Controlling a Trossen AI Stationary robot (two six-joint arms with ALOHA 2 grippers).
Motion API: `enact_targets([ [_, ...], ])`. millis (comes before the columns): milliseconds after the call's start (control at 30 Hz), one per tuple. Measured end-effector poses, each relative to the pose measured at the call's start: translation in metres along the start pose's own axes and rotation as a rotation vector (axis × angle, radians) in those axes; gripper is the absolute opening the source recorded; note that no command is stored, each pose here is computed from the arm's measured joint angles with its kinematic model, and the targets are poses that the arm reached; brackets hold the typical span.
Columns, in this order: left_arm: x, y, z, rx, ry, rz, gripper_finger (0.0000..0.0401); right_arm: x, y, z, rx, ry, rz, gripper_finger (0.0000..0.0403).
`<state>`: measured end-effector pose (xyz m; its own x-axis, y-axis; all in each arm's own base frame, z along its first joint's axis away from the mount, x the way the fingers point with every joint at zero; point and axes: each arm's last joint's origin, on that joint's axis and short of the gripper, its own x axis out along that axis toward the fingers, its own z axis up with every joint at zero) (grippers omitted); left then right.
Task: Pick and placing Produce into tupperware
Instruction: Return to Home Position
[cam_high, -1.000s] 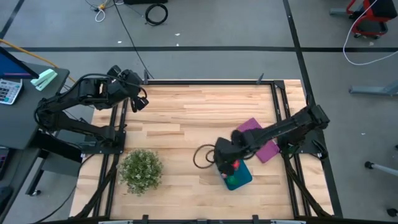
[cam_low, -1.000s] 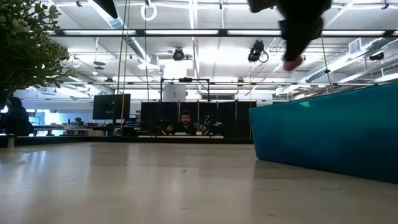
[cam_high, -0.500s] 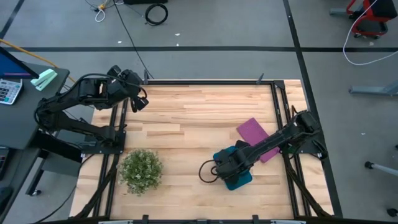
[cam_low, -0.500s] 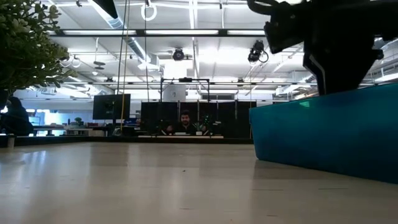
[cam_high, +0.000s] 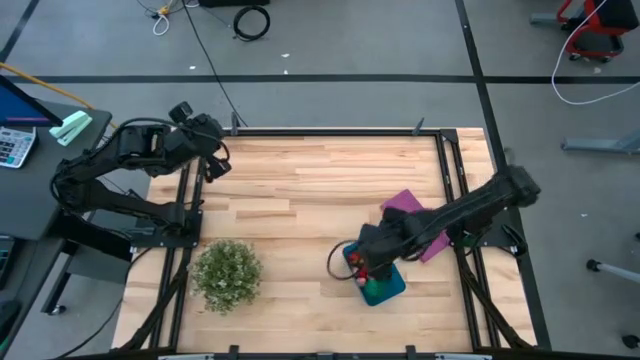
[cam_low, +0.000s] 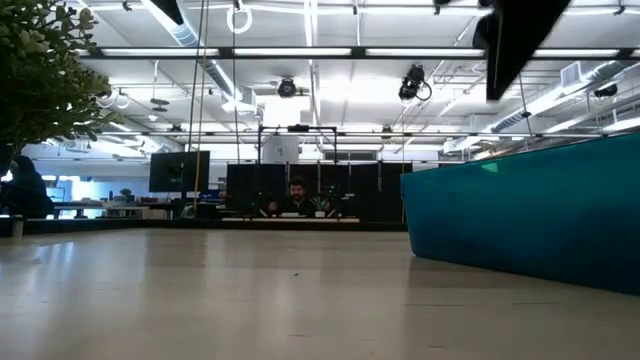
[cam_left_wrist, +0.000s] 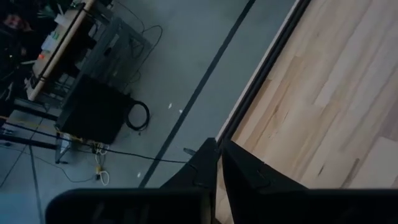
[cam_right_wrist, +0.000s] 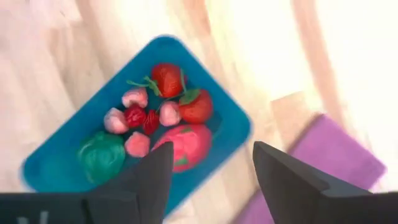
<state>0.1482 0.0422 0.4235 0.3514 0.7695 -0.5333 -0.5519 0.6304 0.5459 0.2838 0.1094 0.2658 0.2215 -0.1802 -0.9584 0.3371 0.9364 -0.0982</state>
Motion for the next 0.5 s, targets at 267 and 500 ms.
enact_targets([
  [267, -0.026, 0.026, -0.027, -0.068, -0.055, -0.002, 0.0023, -0.102, -0.069, -0.033, 0.045, -0.348, 0.136, 0.0231],
  [500, -0.061, 0.058, -0.086, -0.357, -0.061, -0.102, 0.0014, -0.142, -0.112, -0.069, -0.003, -0.71, 0.268, 0.0231],
])
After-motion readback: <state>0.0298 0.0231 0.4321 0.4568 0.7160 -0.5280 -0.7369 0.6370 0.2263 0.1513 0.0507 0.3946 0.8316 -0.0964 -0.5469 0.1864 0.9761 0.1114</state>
